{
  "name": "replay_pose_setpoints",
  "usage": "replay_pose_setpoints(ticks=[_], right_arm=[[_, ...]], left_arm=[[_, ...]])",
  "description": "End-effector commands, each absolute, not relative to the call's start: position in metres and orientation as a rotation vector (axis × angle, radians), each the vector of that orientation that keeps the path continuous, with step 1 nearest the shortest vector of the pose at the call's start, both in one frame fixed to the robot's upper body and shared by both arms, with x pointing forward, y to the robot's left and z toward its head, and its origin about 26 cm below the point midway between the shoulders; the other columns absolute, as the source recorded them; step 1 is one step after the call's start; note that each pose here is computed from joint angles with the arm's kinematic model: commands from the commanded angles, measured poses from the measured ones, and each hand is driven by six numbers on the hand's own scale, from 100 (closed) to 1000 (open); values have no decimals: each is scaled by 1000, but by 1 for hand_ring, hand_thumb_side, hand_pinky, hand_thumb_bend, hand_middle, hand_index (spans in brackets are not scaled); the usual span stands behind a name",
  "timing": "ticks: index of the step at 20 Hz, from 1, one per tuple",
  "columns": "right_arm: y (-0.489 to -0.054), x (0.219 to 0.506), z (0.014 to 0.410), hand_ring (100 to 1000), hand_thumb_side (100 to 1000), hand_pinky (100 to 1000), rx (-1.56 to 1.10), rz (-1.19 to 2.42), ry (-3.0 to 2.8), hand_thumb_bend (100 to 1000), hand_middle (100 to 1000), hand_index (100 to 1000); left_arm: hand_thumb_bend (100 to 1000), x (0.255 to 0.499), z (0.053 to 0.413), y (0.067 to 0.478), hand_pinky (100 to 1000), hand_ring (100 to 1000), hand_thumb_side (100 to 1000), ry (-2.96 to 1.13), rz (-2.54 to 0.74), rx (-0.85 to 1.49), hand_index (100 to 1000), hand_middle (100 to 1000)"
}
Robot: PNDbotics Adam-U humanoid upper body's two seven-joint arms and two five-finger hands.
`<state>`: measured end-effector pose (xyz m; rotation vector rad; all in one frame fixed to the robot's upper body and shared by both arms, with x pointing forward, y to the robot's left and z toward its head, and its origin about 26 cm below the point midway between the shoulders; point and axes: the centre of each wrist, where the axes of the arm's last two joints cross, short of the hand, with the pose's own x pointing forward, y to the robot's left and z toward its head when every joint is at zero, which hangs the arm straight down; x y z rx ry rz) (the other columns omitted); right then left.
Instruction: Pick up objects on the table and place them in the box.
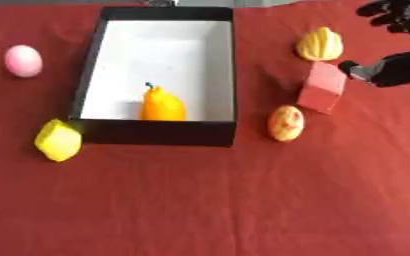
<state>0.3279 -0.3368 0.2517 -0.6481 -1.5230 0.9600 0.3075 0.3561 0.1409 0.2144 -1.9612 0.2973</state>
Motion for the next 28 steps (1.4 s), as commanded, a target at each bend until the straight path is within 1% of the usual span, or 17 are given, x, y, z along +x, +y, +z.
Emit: replay_pose_setpoints(ticks=[1, 8, 18, 28], right_arm=[[-341, 331, 258, 943, 100, 969, -671, 993, -1514, 418, 914, 902], [-338, 334, 255, 939, 100, 970, -608, 1056, -1515, 415, 909, 894], [-337, 339, 249, 936, 106, 973, -504, 1031, -1487, 418, 906, 895], [-343, 350, 236, 937, 120, 973, -491, 1067, -1440, 424, 904, 894]], left_arm=[[347, 307, 150, 359, 641, 818, 881, -1986, 275, 227, 797, 841], [345, 307, 150, 359, 641, 818, 885, -1980, 273, 226, 796, 841], [344, 308, 149, 358, 642, 818, 888, -1976, 270, 222, 796, 841], [341, 308, 148, 357, 643, 817, 892, -1973, 267, 214, 796, 840]])
